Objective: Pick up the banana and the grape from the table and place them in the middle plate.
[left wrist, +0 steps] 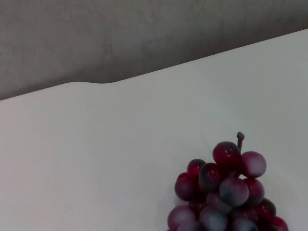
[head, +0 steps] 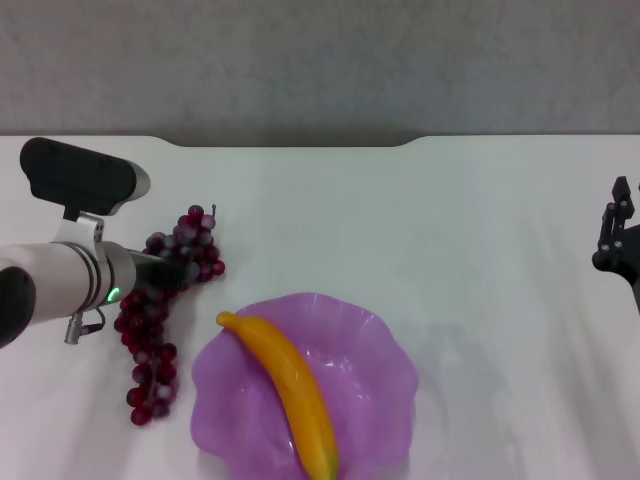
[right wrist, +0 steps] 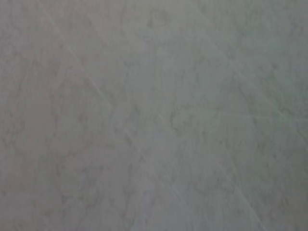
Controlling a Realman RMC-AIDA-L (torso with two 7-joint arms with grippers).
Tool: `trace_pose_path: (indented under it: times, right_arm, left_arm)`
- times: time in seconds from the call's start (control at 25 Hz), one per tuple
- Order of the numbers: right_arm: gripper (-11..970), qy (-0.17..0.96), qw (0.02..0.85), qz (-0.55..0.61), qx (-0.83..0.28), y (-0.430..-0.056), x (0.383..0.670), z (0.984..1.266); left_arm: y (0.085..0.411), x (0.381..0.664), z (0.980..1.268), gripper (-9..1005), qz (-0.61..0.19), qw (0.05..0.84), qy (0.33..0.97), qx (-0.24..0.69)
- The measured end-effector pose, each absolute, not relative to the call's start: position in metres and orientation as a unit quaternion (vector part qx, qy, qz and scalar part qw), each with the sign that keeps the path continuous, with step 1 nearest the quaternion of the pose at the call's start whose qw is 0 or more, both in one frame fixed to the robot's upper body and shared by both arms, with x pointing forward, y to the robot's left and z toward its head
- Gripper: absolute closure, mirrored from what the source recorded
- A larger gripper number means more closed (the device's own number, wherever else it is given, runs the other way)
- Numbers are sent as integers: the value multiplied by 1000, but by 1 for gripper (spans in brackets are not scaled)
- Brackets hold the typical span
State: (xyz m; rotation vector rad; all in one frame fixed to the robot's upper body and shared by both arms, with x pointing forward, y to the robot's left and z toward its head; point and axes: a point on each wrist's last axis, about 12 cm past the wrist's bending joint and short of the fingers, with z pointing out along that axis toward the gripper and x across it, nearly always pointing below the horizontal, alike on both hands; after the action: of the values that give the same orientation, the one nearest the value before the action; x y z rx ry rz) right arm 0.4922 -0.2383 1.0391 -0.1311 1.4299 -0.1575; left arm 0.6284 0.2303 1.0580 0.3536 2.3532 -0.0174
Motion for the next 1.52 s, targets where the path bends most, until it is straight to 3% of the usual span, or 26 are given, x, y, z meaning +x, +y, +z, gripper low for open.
trace_pose_path:
  times: [1.52]
  right_arm:
    - [751, 655, 749, -72, -63, -239, 493, 1039]
  left_arm:
    - [223, 635, 1073, 806, -1, 374, 914, 155]
